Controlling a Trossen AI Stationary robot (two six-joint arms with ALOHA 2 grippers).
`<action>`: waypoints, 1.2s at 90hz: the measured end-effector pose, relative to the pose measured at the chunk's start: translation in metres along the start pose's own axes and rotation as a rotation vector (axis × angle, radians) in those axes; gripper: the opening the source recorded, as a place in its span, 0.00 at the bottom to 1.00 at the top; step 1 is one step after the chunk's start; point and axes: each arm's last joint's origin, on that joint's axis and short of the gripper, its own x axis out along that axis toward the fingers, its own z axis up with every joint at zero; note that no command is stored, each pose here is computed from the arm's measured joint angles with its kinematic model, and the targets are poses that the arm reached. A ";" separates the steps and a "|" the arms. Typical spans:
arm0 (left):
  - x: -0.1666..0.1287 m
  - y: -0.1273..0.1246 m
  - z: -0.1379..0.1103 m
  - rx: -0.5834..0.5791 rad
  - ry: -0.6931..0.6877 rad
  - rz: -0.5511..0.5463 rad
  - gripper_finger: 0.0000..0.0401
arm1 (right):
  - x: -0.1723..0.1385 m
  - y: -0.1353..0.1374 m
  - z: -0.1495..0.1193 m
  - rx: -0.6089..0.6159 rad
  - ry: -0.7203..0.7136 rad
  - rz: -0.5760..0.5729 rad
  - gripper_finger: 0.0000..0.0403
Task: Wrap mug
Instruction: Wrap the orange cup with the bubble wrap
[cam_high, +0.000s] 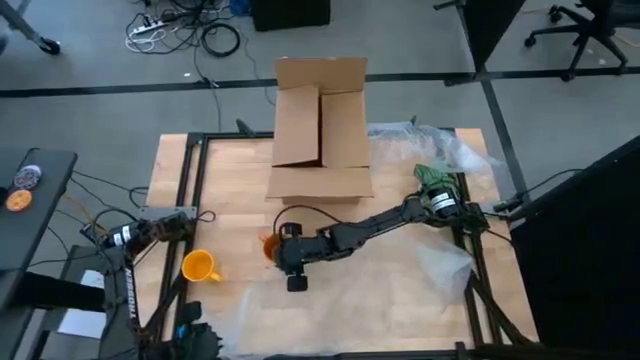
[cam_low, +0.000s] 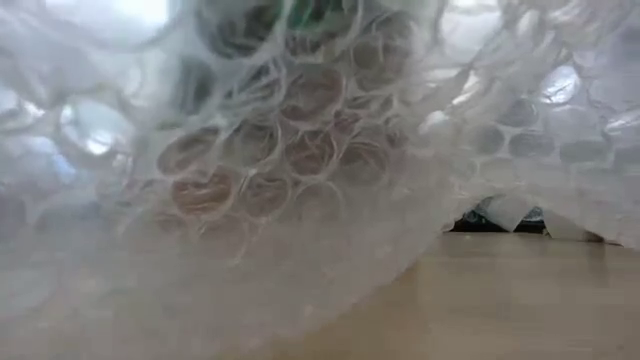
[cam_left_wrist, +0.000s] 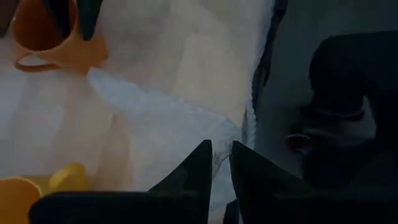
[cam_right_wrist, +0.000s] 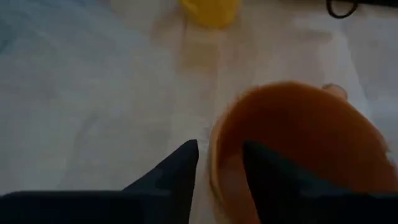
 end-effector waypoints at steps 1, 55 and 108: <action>0.000 0.000 0.000 0.000 -0.001 0.000 0.10 | 0.000 -0.001 0.000 0.000 0.003 -0.001 0.24; -0.002 0.000 -0.002 0.008 0.003 -0.003 0.10 | -0.008 0.005 0.007 -0.122 -0.049 -0.057 0.01; -0.004 0.002 -0.001 0.033 -0.159 0.027 0.10 | -0.053 0.106 0.015 -0.201 -0.178 0.238 0.00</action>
